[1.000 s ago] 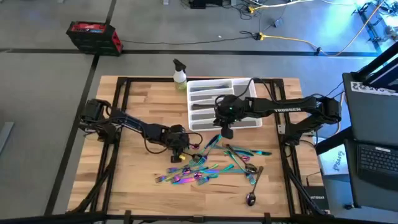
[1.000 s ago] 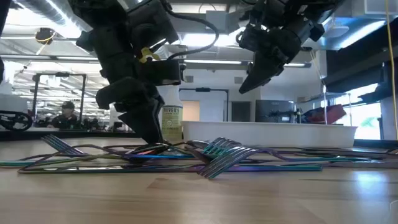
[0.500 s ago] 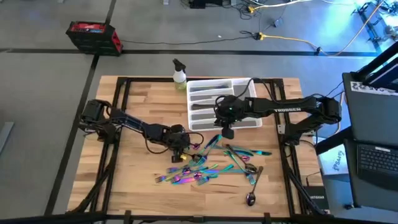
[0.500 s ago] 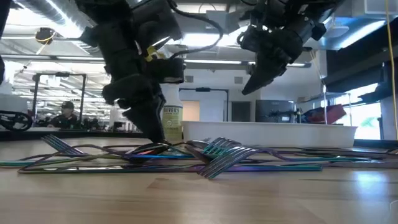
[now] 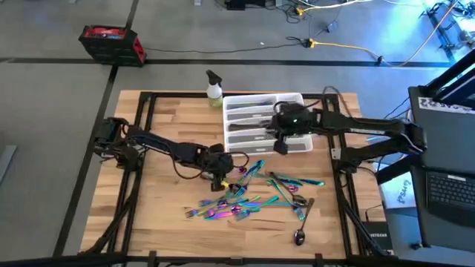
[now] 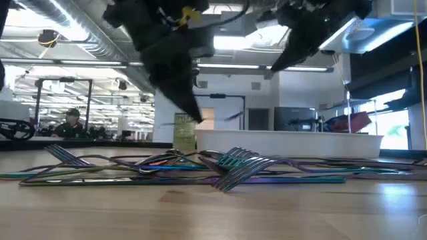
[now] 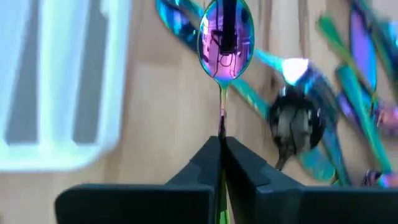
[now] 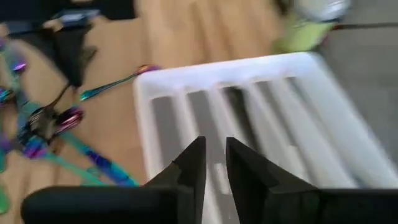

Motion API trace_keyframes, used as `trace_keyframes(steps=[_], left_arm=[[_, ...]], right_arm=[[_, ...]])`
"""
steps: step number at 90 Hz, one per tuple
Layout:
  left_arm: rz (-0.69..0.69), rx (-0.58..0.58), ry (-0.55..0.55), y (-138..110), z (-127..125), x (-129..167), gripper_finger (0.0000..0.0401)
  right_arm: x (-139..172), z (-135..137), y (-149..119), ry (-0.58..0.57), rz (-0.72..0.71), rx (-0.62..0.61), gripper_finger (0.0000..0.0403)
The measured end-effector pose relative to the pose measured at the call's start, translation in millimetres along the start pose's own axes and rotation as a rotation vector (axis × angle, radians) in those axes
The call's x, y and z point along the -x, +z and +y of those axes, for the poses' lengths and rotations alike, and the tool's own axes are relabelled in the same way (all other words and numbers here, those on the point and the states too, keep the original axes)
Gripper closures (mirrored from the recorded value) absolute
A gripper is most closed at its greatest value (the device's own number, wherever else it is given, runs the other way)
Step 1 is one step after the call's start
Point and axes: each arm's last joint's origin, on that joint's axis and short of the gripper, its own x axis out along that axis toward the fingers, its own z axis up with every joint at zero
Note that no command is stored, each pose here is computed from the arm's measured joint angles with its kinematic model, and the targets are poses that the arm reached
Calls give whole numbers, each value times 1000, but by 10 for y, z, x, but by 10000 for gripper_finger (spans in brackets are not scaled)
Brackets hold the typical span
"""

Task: Sort silverware
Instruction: Put the blue teaspoon on the white silverware tray

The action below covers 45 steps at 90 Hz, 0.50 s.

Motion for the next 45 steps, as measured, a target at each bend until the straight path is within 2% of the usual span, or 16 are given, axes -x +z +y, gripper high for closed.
trace_keyframes(steps=[22, 33, 45], left_arm=[[-79, 14, 57, 258, 353, 52, 401], [-118, 25, 108, 336, 637, 59, 401], [-195, -19, 122, 412, 894, 14, 401]], right_arm=[[363, -165, -38, -80, -41, -47, 356], [442, -230, -85, -107, -22, -63, 356], [453, -280, -107, -126, -8, -78, 356]])
